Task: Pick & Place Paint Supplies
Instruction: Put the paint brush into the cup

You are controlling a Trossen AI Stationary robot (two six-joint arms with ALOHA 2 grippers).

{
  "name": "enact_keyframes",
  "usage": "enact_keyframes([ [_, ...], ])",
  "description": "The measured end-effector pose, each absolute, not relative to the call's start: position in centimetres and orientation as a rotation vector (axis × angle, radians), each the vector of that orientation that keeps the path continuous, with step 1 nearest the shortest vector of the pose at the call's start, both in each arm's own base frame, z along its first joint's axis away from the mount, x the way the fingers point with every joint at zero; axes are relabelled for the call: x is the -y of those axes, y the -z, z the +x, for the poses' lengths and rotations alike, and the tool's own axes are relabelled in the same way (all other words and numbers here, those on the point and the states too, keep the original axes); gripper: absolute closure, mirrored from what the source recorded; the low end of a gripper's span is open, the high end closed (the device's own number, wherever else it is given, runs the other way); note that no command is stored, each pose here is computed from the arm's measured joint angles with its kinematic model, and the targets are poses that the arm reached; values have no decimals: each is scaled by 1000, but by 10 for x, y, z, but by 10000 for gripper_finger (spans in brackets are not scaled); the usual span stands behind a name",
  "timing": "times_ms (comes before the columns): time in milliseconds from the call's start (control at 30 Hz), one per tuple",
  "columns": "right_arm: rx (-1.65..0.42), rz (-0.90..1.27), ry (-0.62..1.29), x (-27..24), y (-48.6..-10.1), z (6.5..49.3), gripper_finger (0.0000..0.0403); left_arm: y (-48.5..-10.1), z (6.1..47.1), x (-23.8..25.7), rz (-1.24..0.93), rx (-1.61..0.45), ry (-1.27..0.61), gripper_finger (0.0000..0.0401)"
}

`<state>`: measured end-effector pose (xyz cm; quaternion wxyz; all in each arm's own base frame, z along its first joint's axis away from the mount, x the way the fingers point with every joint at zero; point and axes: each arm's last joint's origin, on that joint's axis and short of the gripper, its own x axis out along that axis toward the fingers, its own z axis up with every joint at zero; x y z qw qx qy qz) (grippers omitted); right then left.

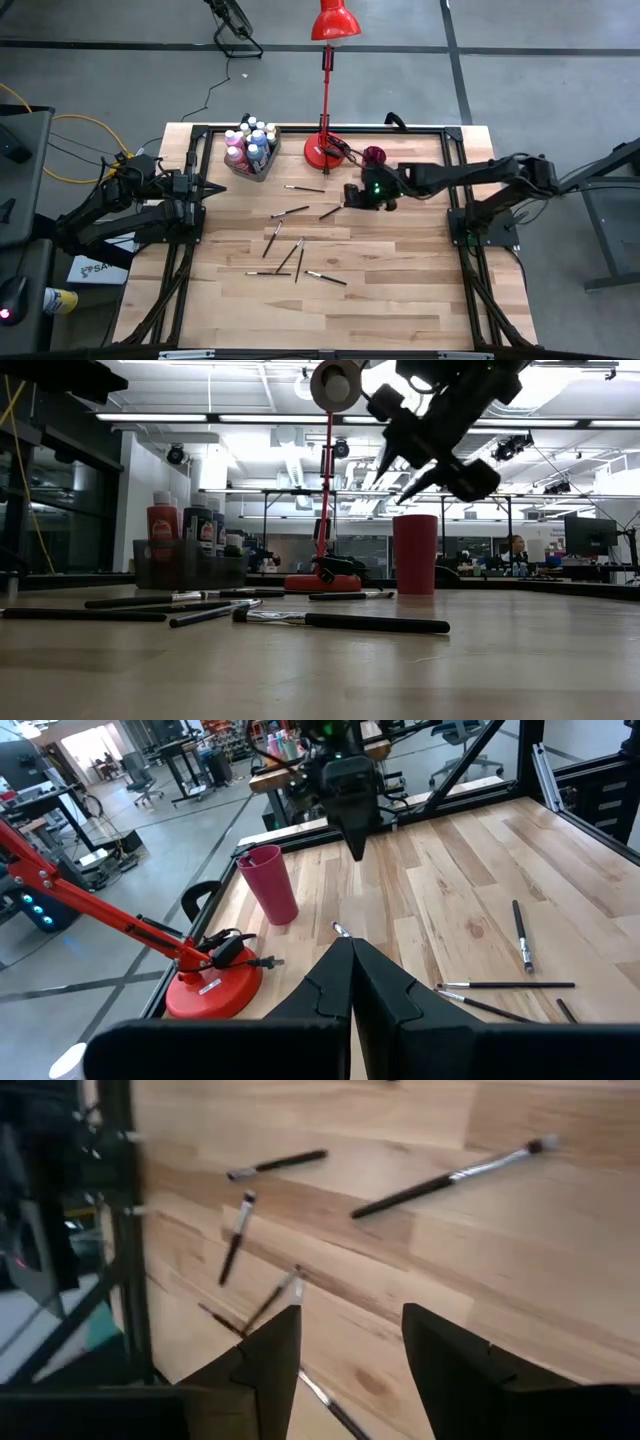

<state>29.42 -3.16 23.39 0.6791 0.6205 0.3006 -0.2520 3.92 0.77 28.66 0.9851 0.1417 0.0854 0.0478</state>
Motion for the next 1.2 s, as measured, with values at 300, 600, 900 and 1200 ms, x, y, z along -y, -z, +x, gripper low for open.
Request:
enact_keyframes([
  [300,-733,568,162,22,-223,314,250,-287,39,-8,285,-171,-96,401],
  [600,-920,8,24,49,-206,302,269,-287,39,-8,285,-171,-96,401],
  [900,-1088,-179,-99,72,-163,306,273,-287,39,-8,285,-170,-96,401],
  [1200,-1148,-316,-123,89,-147,305,273,-287,39,-8,285,-171,-95,401],
])
